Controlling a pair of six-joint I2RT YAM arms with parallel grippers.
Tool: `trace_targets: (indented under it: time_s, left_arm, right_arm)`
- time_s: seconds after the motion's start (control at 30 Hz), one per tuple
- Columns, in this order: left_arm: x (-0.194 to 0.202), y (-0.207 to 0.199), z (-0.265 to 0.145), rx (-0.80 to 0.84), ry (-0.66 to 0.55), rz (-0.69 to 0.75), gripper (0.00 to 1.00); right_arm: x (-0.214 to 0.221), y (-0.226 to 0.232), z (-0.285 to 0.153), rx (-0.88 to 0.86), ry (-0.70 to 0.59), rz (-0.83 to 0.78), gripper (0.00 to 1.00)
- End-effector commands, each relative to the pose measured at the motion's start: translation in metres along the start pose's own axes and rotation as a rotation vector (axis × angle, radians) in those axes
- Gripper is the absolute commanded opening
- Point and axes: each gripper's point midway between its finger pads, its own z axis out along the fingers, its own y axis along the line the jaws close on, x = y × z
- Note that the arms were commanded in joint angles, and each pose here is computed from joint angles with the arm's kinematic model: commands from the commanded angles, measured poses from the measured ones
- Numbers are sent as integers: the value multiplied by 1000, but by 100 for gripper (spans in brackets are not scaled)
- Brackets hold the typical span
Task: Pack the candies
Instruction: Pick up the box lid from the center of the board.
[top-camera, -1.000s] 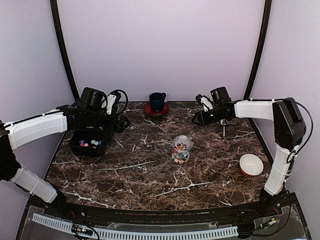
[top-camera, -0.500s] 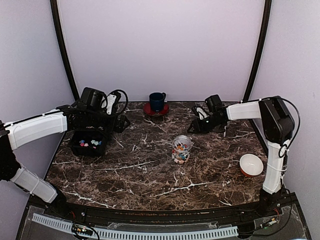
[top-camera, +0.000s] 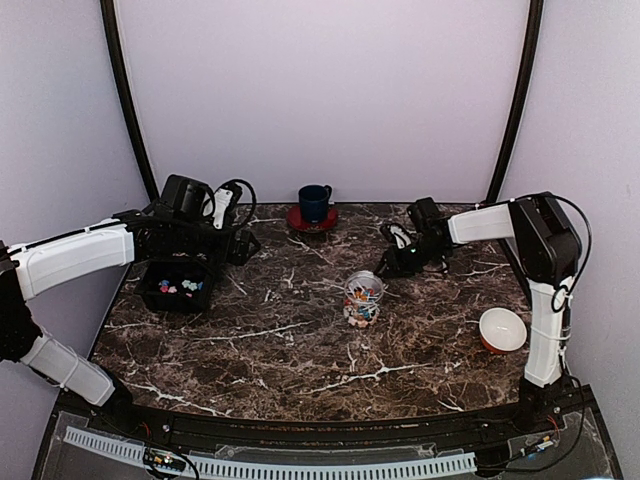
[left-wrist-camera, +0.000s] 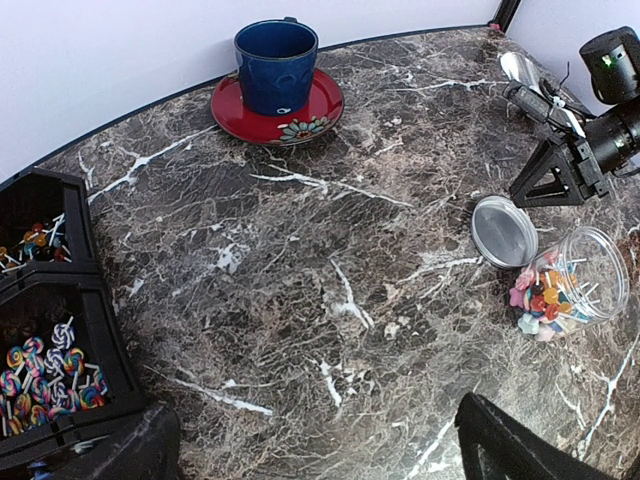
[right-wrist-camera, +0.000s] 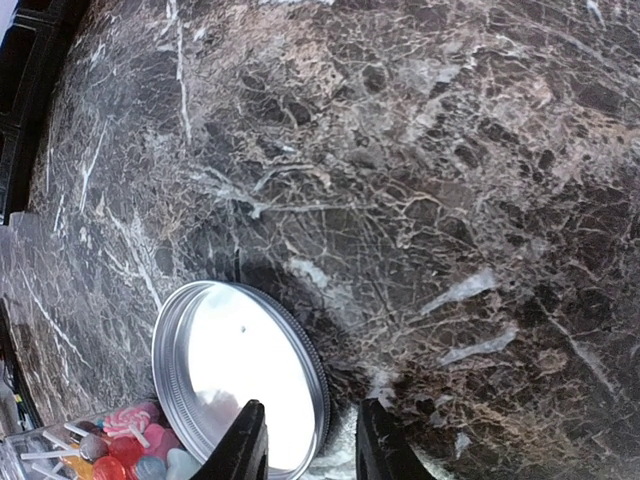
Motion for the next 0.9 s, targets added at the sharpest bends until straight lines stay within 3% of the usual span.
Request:
trace_targets:
  time_s: [0.0,0.87]
  left_arm:
    - [-1,-3,-2,15,-9,15,99]
    - [1,-5,3,25,3,12,99]
  right_arm:
    - [7,4,6,-30,31,12,29]
    - [37,-10,1,-96,80,115,12]
